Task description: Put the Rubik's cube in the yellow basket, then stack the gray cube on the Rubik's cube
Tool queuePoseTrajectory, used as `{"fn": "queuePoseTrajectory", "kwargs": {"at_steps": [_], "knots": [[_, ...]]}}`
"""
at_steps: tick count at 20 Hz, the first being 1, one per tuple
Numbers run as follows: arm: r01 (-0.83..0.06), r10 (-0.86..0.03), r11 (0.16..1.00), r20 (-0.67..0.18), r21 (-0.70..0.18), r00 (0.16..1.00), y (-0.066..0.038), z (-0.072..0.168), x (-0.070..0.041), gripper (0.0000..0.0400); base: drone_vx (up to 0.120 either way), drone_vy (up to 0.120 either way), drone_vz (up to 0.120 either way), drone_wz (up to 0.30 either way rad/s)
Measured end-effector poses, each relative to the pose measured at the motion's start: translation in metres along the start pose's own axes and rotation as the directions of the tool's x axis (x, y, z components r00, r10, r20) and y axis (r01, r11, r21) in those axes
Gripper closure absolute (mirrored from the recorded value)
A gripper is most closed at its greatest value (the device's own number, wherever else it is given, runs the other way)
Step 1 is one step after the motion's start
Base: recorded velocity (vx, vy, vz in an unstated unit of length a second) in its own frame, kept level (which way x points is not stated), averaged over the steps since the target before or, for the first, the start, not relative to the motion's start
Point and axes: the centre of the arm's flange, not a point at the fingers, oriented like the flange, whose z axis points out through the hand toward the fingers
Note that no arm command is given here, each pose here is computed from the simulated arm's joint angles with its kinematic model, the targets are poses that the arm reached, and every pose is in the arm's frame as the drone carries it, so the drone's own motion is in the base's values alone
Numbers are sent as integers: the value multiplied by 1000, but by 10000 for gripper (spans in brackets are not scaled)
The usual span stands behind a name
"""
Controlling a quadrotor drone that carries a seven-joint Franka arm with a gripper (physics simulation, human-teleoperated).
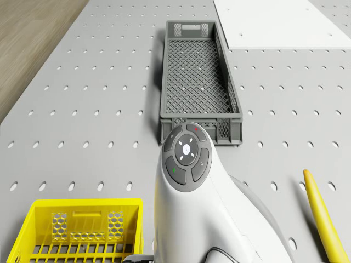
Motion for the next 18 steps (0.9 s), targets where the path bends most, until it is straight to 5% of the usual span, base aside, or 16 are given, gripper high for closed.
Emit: {"fn": "queuePoseTrajectory", "kwargs": {"at_steps": [18], "knots": [[0, 0, 1000, 0, 0, 1000, 0, 0, 0, 0, 0, -120, -13, 0]]}}
